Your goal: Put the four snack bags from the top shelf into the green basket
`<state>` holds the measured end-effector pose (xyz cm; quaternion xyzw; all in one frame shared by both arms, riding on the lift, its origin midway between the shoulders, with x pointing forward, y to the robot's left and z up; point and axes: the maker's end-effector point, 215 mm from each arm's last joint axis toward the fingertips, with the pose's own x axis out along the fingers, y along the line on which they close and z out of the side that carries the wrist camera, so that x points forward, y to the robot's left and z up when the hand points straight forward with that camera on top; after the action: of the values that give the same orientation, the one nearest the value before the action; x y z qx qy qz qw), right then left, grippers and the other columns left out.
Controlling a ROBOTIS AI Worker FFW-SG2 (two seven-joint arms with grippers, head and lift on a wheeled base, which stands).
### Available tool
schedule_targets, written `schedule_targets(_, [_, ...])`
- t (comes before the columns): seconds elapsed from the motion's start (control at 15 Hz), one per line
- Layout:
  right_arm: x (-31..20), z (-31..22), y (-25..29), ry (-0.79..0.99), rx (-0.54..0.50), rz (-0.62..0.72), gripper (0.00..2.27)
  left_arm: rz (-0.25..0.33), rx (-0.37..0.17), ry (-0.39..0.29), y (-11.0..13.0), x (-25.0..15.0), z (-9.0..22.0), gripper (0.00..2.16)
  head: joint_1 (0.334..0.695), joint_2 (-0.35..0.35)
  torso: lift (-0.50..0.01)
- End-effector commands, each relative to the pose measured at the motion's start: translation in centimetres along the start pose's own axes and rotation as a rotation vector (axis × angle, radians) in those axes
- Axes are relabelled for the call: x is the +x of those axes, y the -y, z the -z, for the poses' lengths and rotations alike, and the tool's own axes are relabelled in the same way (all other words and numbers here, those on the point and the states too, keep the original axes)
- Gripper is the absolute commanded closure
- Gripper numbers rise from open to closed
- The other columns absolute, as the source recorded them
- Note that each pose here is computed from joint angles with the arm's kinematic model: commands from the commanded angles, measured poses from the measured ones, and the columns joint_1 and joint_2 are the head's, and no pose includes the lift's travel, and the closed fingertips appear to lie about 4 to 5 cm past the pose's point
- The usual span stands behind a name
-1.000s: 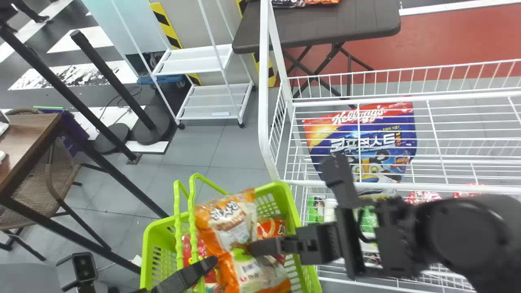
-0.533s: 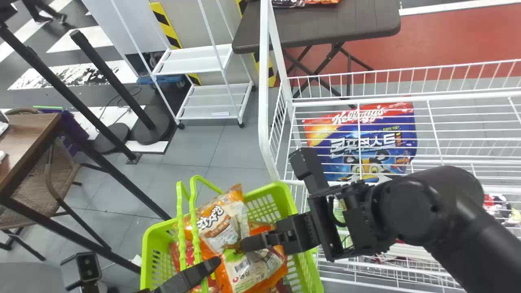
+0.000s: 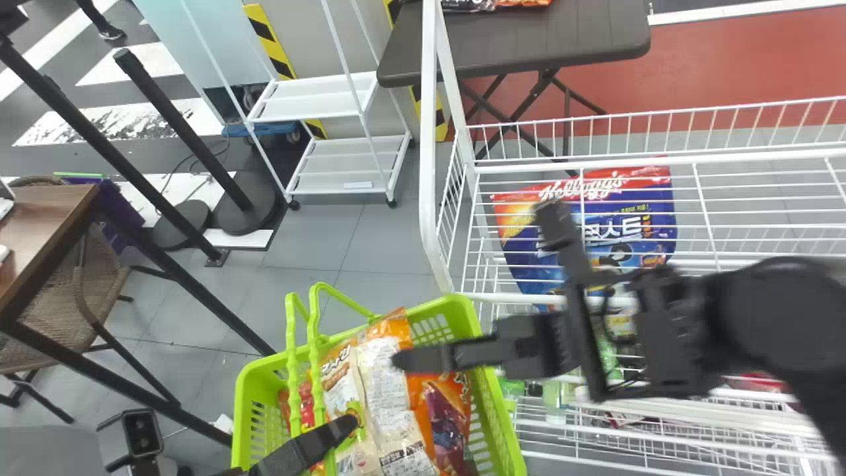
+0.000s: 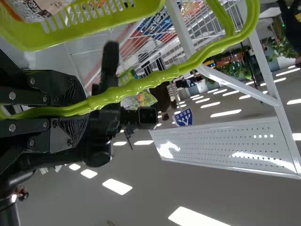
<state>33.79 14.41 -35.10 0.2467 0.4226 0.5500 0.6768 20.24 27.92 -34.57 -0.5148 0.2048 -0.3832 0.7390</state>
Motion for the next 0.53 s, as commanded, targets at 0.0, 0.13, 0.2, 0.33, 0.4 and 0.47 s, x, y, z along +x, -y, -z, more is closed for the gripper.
schedule_targets(0.0, [-8.3, -3.2, 4.9, 0.168, -0.065, 0.218, 0.03, 0.007, 0.0, 0.004, 0.2, -0.1, 0.0, 2.15, 0.695, 0.35, 0.0])
schedule_targets(0.13, [-16.2, -5.4, 10.9, 0.31, -0.125, 0.514, 0.03, 0.008, 0.0, 0.003, 0.2, -0.1, 0.0, 2.15, 0.695, 0.35, 0.0])
schedule_targets(0.2, [-20.4, -6.5, 14.0, 0.374, -0.173, 0.69, 0.03, 0.01, -0.001, 0.001, 0.2, 0.0, 0.0, 2.14, 0.695, 0.35, 0.0])
schedule_targets(0.33, [-26.0, -8.4, 17.7, 0.463, -0.248, 0.882, 0.03, 0.012, -0.001, 0.0, 0.1, 0.2, 0.0, 2.15, 0.695, 0.35, 0.0])
schedule_targets(0.4, [-28.7, -9.8, 19.2, 0.527, -0.275, 0.934, 0.03, 0.013, -0.003, 0.0, 0.1, 0.2, 0.1, 2.15, 0.695, 0.333, 0.0])
schedule_targets(0.47, [-30.8, -11.3, 20.3, 0.582, -0.306, 0.975, 0.03, 0.012, -0.005, 0.0, 0.1, 0.2, 0.1, 2.14, 0.695, 0.283, 0.0])
